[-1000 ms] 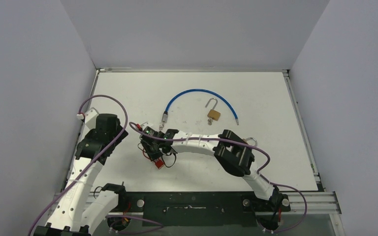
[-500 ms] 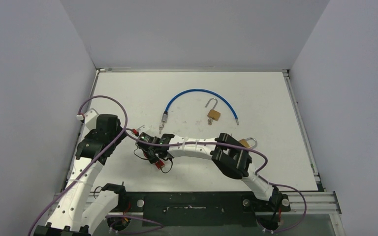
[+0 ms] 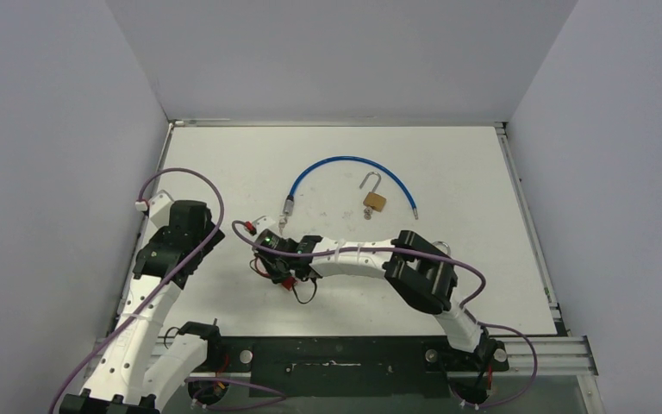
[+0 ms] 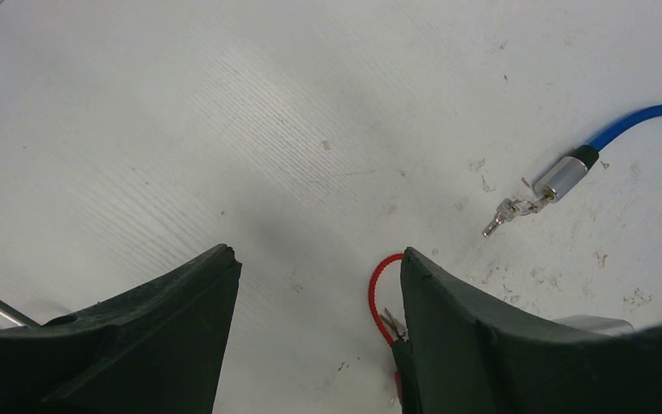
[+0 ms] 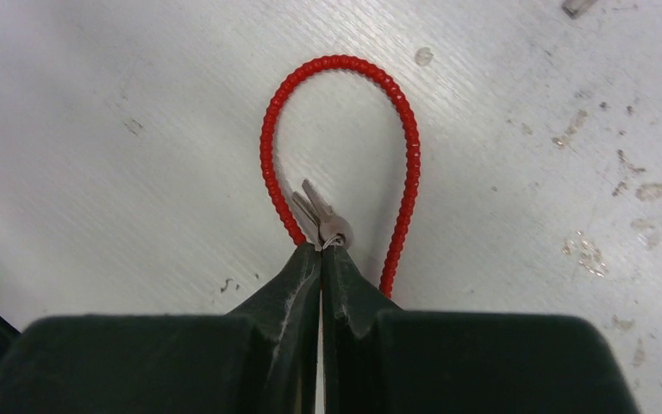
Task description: Unlock with the key
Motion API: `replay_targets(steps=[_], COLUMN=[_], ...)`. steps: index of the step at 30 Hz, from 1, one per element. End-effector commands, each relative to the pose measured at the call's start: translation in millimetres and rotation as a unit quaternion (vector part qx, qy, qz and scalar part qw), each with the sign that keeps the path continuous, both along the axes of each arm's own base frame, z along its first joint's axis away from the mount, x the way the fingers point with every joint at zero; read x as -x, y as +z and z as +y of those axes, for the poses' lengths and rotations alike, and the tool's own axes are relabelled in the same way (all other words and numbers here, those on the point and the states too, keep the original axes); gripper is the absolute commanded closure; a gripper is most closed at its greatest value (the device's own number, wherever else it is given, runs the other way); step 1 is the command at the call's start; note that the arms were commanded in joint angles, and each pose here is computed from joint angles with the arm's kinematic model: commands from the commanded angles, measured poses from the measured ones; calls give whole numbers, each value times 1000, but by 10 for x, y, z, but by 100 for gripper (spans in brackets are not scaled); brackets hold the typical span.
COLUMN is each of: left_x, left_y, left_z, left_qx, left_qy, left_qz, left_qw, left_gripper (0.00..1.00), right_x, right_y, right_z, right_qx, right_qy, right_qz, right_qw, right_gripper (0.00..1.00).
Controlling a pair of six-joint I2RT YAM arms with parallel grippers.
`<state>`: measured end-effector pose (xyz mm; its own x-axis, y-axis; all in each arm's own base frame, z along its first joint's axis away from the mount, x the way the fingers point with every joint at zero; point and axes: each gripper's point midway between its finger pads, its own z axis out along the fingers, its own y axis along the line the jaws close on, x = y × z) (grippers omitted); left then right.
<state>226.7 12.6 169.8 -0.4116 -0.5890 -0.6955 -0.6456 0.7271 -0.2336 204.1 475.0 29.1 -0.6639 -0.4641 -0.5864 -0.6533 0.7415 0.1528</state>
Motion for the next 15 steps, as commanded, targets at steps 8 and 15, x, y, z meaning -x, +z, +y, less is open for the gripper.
replay_targets(steps=[8, 15], left_x=[-77, -122], left_y=[-29, -97], left_z=[-135, -309], left_qx=[39, 80], left_qy=[-12, -35], left_qz=[-16, -15], left_qw=[999, 996], left_gripper=[34, 33], right_x=[-206, -285], right_y=[740, 885], right_z=[-69, -240], right_qx=[-128, -172], right_qy=[-22, -55], right_qz=[-50, -43], right_qw=[990, 983], right_gripper=[100, 100])
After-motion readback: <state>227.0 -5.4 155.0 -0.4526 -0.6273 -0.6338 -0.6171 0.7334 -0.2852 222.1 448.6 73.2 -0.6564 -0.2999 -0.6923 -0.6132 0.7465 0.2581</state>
